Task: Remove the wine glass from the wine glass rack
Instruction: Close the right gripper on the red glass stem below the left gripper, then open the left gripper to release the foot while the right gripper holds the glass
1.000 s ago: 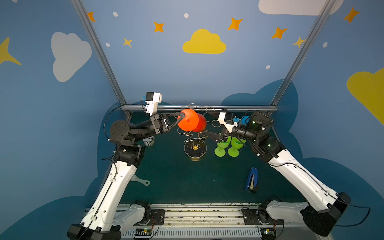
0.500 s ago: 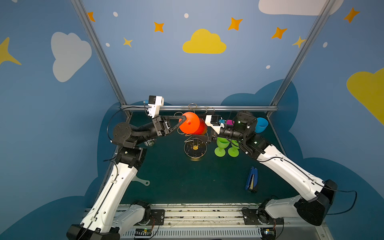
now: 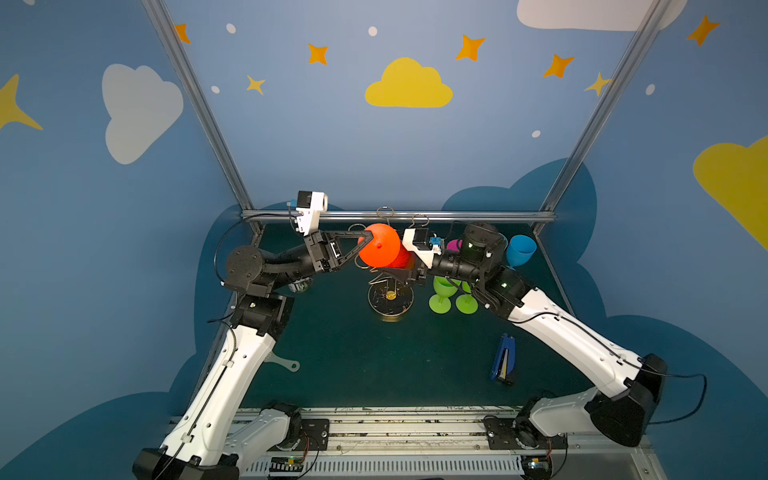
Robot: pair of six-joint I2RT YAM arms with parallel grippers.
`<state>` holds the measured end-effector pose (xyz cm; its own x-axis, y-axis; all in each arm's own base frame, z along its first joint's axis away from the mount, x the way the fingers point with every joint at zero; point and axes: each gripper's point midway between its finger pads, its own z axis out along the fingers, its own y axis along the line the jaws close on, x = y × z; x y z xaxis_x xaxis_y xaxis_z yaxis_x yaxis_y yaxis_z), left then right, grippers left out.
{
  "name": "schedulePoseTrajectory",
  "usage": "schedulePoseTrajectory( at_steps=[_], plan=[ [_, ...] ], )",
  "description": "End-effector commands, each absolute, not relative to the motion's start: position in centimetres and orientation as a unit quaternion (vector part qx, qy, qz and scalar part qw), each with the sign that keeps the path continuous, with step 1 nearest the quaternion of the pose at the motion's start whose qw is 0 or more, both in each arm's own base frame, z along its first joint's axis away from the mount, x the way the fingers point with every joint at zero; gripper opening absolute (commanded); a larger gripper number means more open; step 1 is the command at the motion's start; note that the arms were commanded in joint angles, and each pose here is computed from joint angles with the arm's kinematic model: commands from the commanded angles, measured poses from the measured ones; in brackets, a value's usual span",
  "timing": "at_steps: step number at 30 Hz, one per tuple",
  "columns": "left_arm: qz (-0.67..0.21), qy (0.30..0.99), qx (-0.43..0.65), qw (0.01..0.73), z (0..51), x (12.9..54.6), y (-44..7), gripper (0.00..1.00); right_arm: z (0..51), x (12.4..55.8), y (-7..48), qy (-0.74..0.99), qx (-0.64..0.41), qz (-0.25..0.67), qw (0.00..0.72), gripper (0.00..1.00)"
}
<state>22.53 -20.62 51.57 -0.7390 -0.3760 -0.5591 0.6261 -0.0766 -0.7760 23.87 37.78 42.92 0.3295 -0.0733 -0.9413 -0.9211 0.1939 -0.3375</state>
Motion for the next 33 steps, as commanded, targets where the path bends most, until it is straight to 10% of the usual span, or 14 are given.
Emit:
schedulePoseTrajectory(
  at_steps=[1, 5, 9, 13, 22, 33],
  plan=[
    [-0.722, 0.559, 0.147, 0.381, 54.0, 20.7, -20.3, 0.04, 44.0, 23.0, 37.0, 0.483, -0.508, 0.358, 0.617, 0.58],
    [-0.719, 0.561, 0.146, 0.385, 53.9, 21.1, -20.4, 0.06, 43.9, 22.3, 36.5, 0.491, -0.498, 0.362, 0.616, 0.53],
    [-0.692, 0.572, 0.158, 0.411, 53.7, 21.4, -20.3, 0.48, 43.6, 22.4, 35.5, 0.528, -0.471, 0.364, 0.606, 0.45],
    [-0.593, 0.597, 0.191, 0.505, 53.3, 21.6, -19.3, 0.66, 43.3, 22.5, 33.3, 0.581, -0.435, 0.349, 0.593, 0.39],
    [-0.25, 0.481, 0.309, 0.781, 50.6, 23.9, -16.1, 0.69, 40.5, 22.0, 28.6, 0.693, -0.38, 0.3, 0.535, 0.37],
    [-0.16, 0.399, 0.464, 0.775, 47.3, 24.0, -20.5, 0.61, 39.3, 21.1, 30.0, 0.716, -0.389, 0.331, 0.476, 0.34]
  ],
)
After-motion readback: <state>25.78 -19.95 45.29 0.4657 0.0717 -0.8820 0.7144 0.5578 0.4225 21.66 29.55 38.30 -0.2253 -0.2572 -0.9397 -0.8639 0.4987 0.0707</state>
